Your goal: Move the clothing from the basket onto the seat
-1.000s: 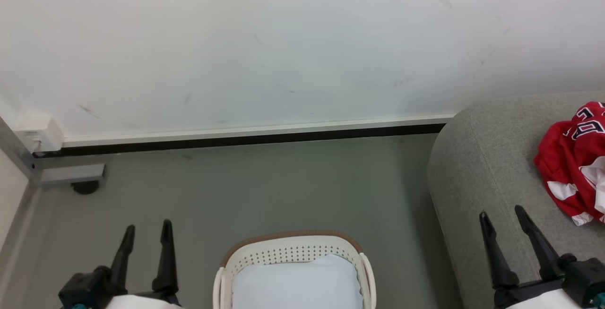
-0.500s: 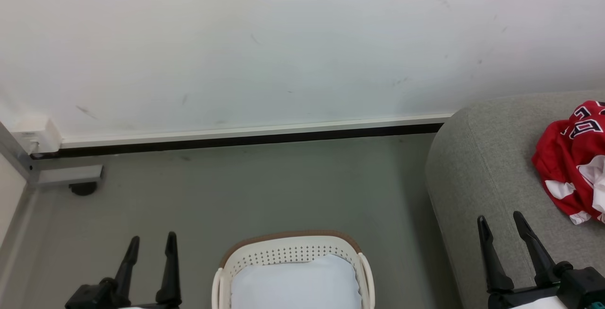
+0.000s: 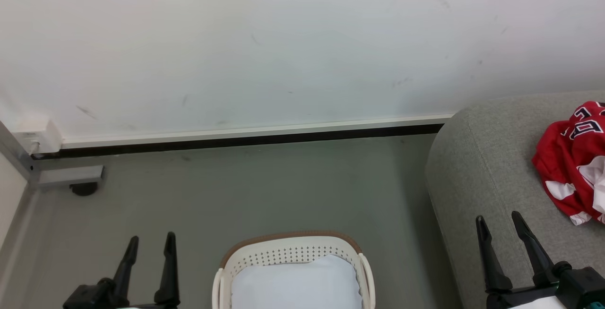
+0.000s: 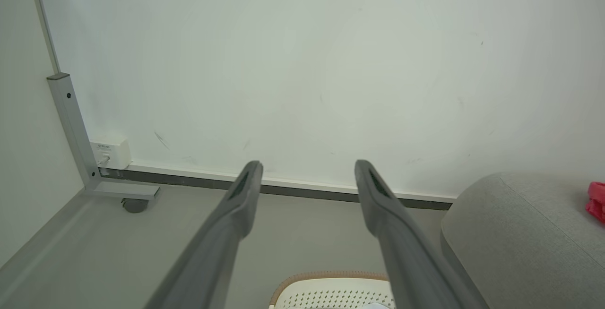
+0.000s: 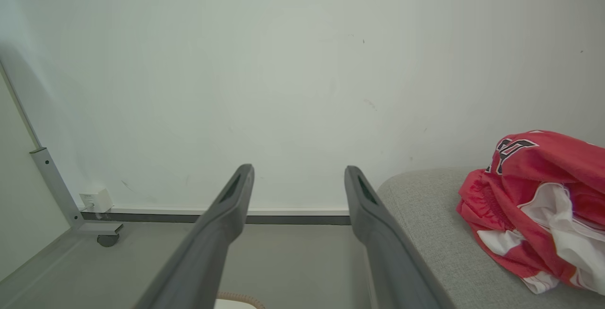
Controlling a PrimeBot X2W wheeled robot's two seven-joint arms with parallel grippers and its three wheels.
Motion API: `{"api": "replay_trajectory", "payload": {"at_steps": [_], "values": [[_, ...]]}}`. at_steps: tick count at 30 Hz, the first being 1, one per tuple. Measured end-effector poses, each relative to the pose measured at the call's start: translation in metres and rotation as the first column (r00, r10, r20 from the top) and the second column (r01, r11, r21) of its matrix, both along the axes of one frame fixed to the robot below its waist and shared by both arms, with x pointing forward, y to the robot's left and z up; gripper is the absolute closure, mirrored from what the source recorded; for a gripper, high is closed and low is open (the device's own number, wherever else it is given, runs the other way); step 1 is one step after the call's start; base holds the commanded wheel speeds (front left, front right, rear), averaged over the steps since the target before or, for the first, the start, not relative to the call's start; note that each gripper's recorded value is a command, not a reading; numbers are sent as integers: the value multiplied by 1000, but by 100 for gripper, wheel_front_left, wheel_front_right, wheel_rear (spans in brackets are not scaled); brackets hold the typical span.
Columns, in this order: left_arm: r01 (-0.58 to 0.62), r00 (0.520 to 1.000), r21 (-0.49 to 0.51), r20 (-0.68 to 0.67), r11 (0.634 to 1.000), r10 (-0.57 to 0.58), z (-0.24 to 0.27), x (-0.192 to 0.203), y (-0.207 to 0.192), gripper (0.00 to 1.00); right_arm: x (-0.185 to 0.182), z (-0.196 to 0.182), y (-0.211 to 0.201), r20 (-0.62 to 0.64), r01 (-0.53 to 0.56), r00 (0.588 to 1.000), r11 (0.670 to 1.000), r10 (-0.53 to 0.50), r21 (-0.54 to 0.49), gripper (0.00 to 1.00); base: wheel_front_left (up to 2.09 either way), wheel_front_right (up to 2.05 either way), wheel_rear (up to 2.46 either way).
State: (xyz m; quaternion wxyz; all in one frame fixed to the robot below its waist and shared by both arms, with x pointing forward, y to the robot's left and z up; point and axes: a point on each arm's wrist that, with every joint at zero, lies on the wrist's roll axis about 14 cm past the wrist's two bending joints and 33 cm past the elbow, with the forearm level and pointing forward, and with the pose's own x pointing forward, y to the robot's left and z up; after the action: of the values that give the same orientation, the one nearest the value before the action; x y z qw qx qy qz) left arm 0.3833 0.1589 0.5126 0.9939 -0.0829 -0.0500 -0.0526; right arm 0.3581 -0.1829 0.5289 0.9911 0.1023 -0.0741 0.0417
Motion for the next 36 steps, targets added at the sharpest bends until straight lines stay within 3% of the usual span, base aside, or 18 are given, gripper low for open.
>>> {"api": "replay_trajectory", "payload": {"at_steps": [11, 12, 18, 25, 36], "values": [[3, 1000, -13, -1, 1000, -3, 0, -1, -1, 0, 0, 1, 3, 2, -9, 1000, 1000, 9, 6, 0, 0, 0, 0], [3, 1000, -16, -5, 1000, -3, -1, -1, -1, 100, 0, -1, 4, -3, -10, 1000, 1000, 10, 7, 100, 0, 0, 0], [-4, 996, -33, -89, 999, 1, -26, -9, -1, 100, -7, -25, 7, -80, -9, 997, 999, 12, 35, 100, 0, 0, 0], [-42, 991, -155, -131, 987, 22, -31, -9, 6, 100, -6, -29, 1, -114, 20, 994, 987, -2, 157, 100, 0, 0, 0], [-86, 985, -329, -169, 940, 31, -32, -8, 13, 100, -3, -33, -8, -151, 59, 989, 943, -10, 328, 100, 0, 0, 0]]}}
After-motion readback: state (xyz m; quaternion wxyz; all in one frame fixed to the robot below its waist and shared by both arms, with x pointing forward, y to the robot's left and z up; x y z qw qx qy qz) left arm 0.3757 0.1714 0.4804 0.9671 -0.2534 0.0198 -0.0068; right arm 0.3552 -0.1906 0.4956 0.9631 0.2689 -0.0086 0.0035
